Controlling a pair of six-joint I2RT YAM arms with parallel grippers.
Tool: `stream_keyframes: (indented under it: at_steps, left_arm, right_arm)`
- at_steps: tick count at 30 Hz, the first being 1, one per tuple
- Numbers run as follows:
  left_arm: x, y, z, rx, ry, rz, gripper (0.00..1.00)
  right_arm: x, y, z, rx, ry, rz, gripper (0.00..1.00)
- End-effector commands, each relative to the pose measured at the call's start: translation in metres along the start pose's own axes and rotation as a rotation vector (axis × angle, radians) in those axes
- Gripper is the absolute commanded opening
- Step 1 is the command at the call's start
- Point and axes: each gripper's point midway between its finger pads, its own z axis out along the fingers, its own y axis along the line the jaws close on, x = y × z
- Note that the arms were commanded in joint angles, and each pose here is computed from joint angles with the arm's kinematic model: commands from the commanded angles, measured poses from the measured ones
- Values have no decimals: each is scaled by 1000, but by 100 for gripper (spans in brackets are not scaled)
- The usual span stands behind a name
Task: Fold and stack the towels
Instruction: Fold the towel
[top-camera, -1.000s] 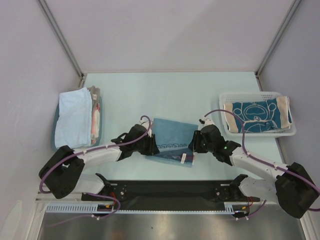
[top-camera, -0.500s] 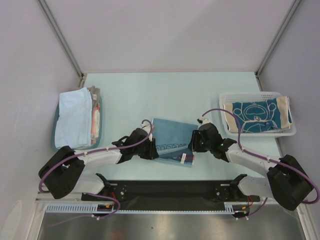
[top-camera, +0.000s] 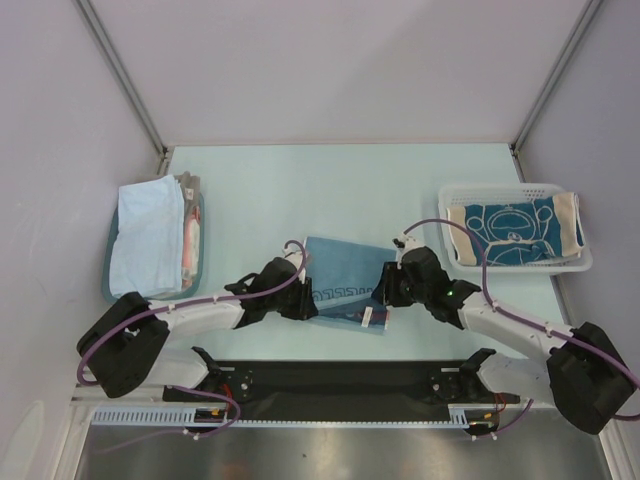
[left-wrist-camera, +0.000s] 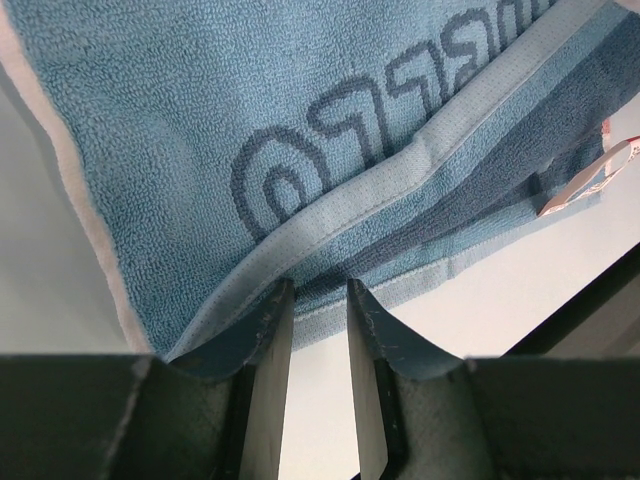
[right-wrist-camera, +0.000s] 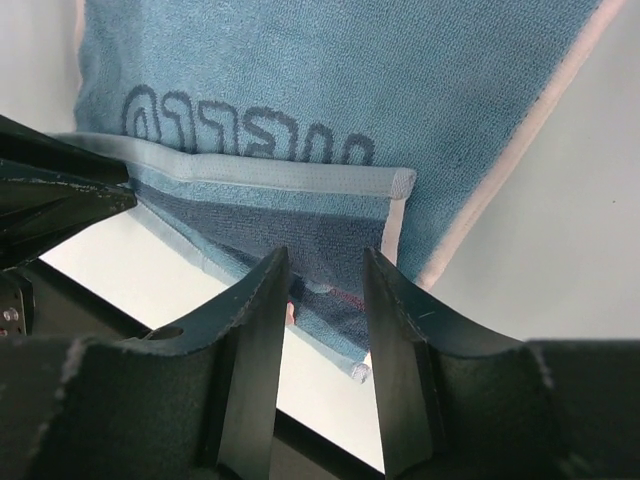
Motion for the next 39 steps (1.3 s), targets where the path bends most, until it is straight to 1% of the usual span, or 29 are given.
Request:
stream_keyframes:
  at_steps: [1, 6, 11, 19, 22, 26, 29, 32, 33, 34, 39]
  left_arm:
    - [9, 0, 1, -2, 17, 12, 33]
    - [10, 0, 1, -3, 22, 9, 33]
    - [8, -1, 0, -5, 12, 14, 33]
    - [9, -1, 0, -4, 13, 13, 33]
    - [7, -2, -1, 1, 9, 12, 33]
    - [4, -4, -1, 7, 6, 13, 33]
    - [3, -6, -2, 10, 0, 16, 33]
    - [2, -6, -2, 10, -1, 15, 33]
    - [2, -6, -2, 10, -1, 16, 33]
    - [2, -7, -2, 10, -1, 16, 33]
    - [0, -8, -3, 11, -2, 16, 33]
  right_arm:
    - [-7, 3, -6, -23, -33, -7, 42]
    - [-13, -6, 1, -7, -23, 18, 42]
    - [-8, -1, 10, -45, 15, 34, 43]
    - [-6, 7, 9, -101, 22, 37, 45]
    - [-1, 9, 9, -134, 50, 47, 44]
    - [3, 7, 11, -130, 62, 49, 44]
    - [7, 3, 10, -121, 67, 55, 38]
    - [11, -4, 10, -108, 69, 62, 36]
    - [12, -6, 10, -104, 69, 67, 33]
    - [6, -4, 11, -115, 44, 60, 32]
    - [7, -16, 16, -83, 40, 73, 31]
